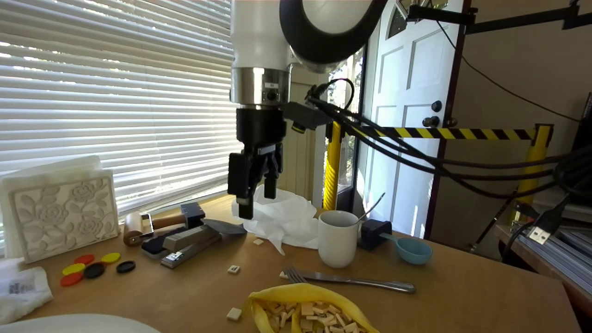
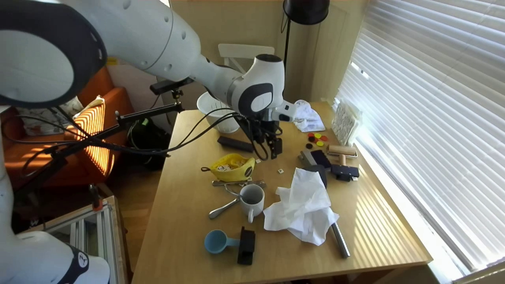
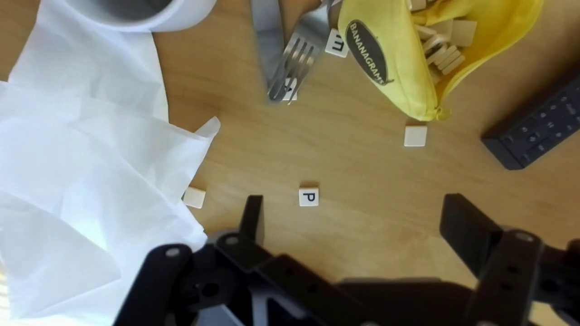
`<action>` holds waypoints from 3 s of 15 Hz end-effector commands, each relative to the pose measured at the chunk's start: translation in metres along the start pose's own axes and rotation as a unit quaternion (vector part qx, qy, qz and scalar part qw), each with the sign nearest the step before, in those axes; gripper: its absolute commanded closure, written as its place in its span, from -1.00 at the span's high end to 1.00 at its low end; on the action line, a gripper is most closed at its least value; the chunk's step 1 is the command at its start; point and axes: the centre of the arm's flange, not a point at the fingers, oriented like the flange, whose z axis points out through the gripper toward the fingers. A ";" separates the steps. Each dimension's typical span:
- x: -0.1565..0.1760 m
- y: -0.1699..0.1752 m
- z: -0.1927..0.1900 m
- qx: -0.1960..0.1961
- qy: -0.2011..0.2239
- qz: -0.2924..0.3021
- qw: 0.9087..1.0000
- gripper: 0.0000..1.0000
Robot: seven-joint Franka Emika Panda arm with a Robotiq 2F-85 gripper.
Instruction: Put one tile in the banana bag.
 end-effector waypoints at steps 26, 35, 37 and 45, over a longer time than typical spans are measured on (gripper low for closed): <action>0.062 0.002 0.111 -0.016 -0.029 -0.019 0.999 1.00; 0.070 0.013 0.144 -0.002 -0.032 -0.015 0.999 1.00; 0.071 0.012 0.145 0.000 -0.025 -0.016 1.000 1.00; 0.073 0.011 0.147 0.001 -0.015 -0.014 1.000 0.01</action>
